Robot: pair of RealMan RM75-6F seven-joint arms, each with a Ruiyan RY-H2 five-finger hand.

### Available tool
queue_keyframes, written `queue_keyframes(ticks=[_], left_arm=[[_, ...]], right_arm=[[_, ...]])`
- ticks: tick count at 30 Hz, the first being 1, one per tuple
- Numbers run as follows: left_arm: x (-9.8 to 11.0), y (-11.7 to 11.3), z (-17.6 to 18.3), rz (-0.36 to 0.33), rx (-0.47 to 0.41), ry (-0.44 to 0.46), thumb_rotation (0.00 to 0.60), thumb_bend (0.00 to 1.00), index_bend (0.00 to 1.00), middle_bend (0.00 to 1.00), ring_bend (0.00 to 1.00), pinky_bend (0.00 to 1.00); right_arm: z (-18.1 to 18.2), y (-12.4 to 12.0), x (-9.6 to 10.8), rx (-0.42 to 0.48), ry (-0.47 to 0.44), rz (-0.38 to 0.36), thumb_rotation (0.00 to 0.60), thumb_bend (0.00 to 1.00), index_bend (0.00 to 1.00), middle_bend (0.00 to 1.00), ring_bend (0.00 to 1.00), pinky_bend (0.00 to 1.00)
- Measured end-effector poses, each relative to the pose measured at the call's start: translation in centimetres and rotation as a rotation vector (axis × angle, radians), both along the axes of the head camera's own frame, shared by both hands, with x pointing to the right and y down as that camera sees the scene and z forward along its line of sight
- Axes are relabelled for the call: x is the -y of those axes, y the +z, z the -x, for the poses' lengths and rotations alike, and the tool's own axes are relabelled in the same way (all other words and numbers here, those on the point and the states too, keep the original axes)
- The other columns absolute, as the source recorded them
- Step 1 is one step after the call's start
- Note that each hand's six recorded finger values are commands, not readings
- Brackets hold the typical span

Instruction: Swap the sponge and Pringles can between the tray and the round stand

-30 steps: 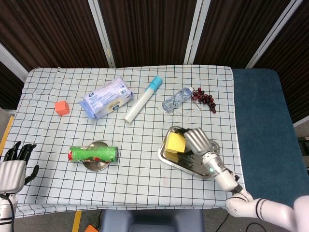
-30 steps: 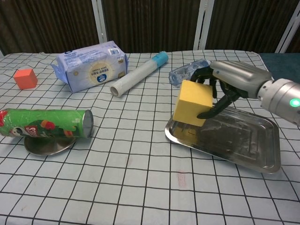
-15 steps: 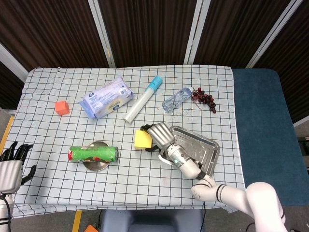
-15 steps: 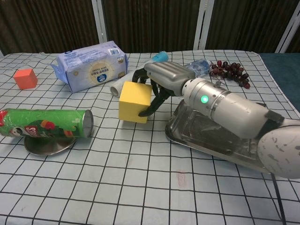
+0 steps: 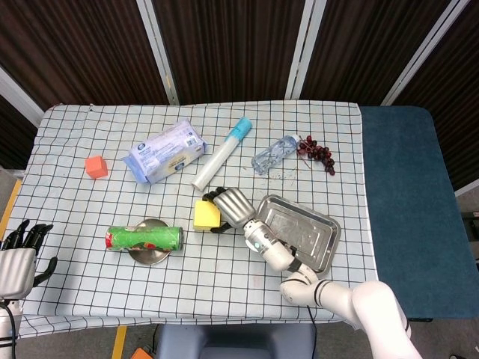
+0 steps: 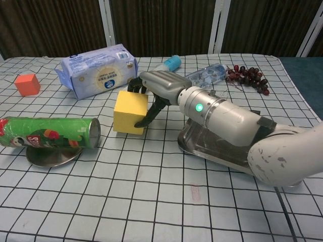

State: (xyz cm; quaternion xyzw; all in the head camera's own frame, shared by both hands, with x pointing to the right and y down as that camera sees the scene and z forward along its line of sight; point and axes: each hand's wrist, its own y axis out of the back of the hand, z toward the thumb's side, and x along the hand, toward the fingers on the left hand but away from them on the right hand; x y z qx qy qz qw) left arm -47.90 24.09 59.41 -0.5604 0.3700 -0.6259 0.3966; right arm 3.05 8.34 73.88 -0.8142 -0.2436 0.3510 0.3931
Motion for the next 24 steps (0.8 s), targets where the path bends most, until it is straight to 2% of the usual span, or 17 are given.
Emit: queue_keyframes(ticks=[2, 4, 7, 15, 18, 20, 24], left_arm=[[0.0, 0.0, 0.0, 0.001, 0.003, 0.000, 0.600, 0.36, 0.19, 0.18, 0.07, 0.19], [0.0, 0.0, -0.1, 0.001, 0.004, 0.001, 0.600, 0.36, 0.19, 0.18, 0.07, 0.19], [0.0, 0.1, -0.1, 0.001, 0.005, 0.002, 0.600, 0.36, 0.19, 0.18, 0.07, 0.19], [-0.2, 0.3, -0.2, 0.009, 0.012, 0.004, 0.600, 0.37, 0.18, 0.18, 0.07, 0.19], [-0.2, 0.4, -0.3, 0.012, 0.013, 0.007, 0.600, 0.36, 0.18, 0.18, 0.07, 0.19], [-0.2, 0.4, -0.4, 0.014, 0.015, 0.010, 0.600, 0.36, 0.18, 0.18, 0.07, 0.19], [-0.3, 0.5, -0.5, 0.016, 0.019, 0.013, 0.600, 0.37, 0.18, 0.18, 0.07, 0.19]], right_arm=[[-0.3, -0.1, 0.1, 0.000, -0.017, 0.002, 0.600, 0.02, 0.18, 0.08, 0.02, 0.20], [-0.6, -0.4, 0.1, 0.001, -0.027, -0.003, 0.600, 0.02, 0.11, 0.02, 0.00, 0.14], [-1.1, -1.0, 0.1, 0.005, -0.037, -0.017, 0.600, 0.02, 0.02, 0.00, 0.00, 0.08], [-4.1, -4.3, -0.4, 0.017, -0.059, -0.096, 0.600, 0.02, 0.00, 0.00, 0.00, 0.05], [-7.5, -6.1, -0.7, -0.017, -0.053, -0.158, 0.600, 0.02, 0.00, 0.00, 0.00, 0.05], [-11.3, -7.2, -0.8, -0.072, -0.034, -0.197, 0.600, 0.02, 0.00, 0.00, 0.00, 0.05], [-18.6, -9.7, -2.0, -0.156, 0.027, -0.212, 0.600, 0.02, 0.00, 0.00, 0.00, 0.05]])
